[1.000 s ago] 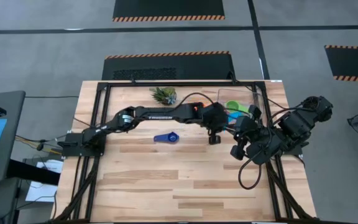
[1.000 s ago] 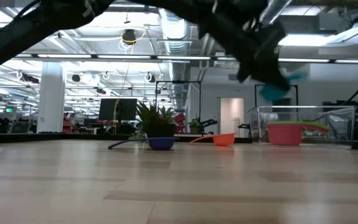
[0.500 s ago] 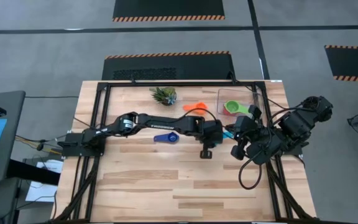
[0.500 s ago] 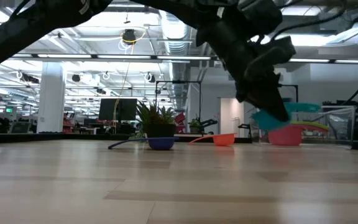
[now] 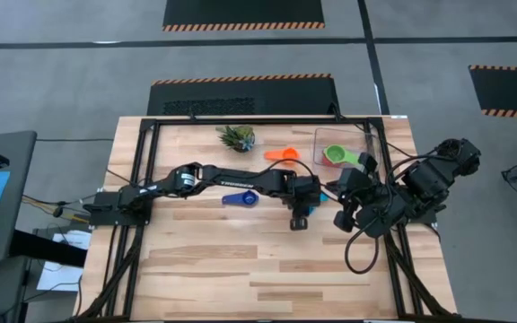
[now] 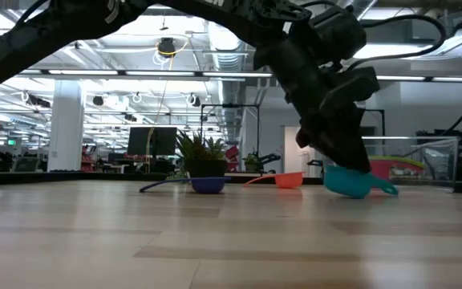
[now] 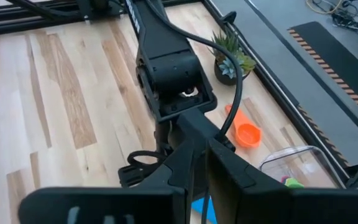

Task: Nest measuring cups in basket
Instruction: Prepare the measuring cups

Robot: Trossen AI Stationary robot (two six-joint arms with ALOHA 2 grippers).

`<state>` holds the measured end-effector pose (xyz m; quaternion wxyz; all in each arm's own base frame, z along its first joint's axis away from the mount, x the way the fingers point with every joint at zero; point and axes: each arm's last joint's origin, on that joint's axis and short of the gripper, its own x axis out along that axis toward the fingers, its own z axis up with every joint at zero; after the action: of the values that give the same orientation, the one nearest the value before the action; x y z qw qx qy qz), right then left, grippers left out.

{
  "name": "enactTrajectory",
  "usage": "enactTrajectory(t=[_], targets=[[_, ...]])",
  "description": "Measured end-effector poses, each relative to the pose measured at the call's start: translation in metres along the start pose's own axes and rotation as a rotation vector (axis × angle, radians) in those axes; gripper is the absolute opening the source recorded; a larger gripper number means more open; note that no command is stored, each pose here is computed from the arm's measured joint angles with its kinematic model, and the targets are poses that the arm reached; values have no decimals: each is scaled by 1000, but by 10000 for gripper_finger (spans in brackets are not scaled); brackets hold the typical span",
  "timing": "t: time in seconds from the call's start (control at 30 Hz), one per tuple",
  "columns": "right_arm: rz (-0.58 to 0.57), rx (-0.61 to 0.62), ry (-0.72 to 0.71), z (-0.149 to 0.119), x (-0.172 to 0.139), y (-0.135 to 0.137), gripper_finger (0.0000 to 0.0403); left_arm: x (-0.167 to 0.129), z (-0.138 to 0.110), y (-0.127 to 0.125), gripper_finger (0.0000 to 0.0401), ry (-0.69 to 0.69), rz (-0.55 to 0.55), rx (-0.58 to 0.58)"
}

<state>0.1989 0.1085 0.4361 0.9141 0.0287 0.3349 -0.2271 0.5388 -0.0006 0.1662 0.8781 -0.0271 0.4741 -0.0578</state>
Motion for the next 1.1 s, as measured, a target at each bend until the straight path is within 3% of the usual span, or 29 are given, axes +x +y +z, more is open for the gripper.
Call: enactTrajectory(t=[0.23,0.4,0.53,0.63,0.73,0.8,0.9,1.1], targets=[[17,-14,17,-2,-2,1,66,-9,5,2,165,12,-3,-24],[27,-27,18,-4,-5,3,66,-55,19,9,189,7,20,-33],[41,-41,18,-7,-8,5,66,-87,2,14,189,220,106,-73],[48,-48,17,-8,-9,6,66,-112,-12,14,170,396,204,-61],[48,-51,18,-8,-9,6,66,-132,-28,11,126,590,234,-67],[48,-46,18,-8,-9,6,66,-135,-29,10,85,575,257,-66],[44,-29,21,-9,-9,6,66,-155,-32,5,19,571,207,-42],[31,6,32,-10,-9,5,66,-183,-52,10,2,596,264,-60]])
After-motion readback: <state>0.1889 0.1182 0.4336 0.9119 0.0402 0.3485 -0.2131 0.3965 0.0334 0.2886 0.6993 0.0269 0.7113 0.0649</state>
